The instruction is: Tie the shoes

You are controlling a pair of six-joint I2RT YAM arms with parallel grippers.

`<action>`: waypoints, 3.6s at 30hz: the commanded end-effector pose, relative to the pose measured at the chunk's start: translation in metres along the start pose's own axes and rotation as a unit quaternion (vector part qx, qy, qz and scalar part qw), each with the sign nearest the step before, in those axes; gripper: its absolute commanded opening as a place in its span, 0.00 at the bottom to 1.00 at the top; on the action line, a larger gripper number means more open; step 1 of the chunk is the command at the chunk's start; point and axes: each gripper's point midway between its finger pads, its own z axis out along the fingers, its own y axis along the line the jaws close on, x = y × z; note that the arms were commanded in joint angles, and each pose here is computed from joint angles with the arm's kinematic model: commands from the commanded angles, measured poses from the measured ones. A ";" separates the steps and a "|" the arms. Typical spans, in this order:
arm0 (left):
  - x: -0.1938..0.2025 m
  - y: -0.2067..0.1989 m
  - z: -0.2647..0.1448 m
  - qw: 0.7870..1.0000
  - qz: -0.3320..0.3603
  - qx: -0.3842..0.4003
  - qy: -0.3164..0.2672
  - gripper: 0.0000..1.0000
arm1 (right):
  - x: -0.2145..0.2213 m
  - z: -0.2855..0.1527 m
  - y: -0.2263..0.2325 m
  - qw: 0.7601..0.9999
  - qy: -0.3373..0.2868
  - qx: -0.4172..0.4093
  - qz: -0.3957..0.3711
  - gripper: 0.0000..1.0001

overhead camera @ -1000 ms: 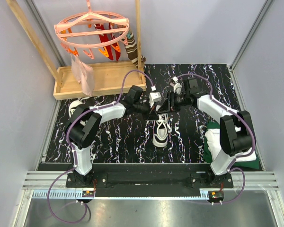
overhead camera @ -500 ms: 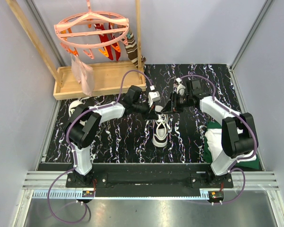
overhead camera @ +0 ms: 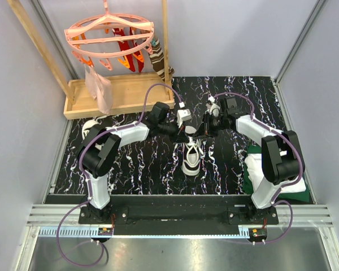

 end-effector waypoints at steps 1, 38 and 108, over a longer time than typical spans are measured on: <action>-0.028 -0.013 -0.008 0.999 0.036 0.019 -0.035 0.00 | 0.004 0.006 0.005 1.000 0.007 -0.001 -0.013 0.16; -0.025 -0.013 -0.006 0.999 0.043 0.022 -0.021 0.00 | -0.003 0.007 0.022 0.999 0.009 -0.031 0.005 0.33; -0.033 -0.007 0.000 0.999 0.025 0.017 -0.028 0.01 | -0.002 0.011 0.007 0.998 0.011 -0.041 0.056 0.00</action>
